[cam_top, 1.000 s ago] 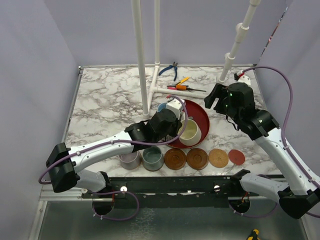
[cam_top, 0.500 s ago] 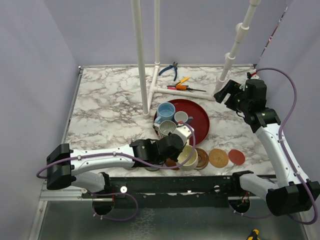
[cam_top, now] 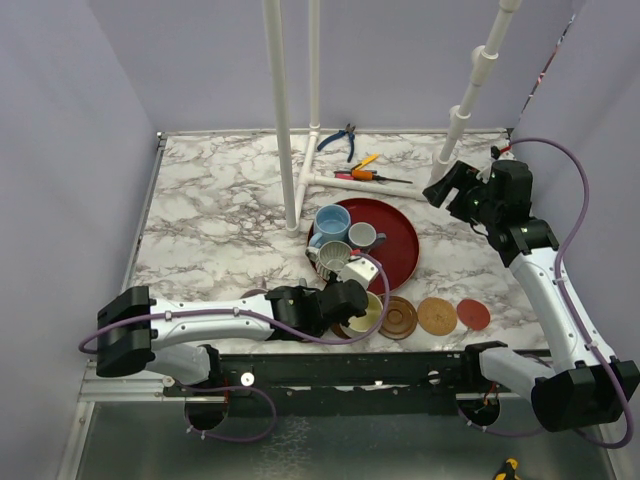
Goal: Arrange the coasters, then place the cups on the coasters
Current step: Place the cup on the coaster.
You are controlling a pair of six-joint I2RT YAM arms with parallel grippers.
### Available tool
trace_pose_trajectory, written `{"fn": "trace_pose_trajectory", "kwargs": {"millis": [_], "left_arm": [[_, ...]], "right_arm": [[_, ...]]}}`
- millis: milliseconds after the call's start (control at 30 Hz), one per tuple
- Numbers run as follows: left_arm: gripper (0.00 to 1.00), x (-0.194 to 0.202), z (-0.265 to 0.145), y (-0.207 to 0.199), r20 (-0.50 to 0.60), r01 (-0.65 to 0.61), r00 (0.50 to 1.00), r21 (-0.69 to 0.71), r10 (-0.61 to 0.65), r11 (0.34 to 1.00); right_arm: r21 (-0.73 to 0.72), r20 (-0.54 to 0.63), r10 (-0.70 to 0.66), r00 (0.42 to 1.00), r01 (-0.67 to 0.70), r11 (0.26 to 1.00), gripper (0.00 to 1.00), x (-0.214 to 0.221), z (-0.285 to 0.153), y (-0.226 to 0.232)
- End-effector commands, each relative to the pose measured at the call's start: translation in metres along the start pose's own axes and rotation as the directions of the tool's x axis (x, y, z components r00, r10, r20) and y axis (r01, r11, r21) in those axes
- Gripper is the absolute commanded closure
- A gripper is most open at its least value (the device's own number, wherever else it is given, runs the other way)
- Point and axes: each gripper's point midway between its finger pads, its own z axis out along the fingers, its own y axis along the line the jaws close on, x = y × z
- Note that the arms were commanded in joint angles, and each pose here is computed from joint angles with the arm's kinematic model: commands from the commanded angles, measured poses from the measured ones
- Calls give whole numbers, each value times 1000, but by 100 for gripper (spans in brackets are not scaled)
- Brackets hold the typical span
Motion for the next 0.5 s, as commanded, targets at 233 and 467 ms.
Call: {"fn": "trace_pose_trajectory", "kwargs": {"millis": [233,467], "left_arm": [[100,-16,6,9,72,83,994,-39,-80,996],[100,-11,10,9,56,60,997,-23,-58,998]], "right_arm": [[-36,-9,14,1000,-15,999,20,4,0,4],[-43,-18,22,1000,-22,999,20,6,0,5]]}}
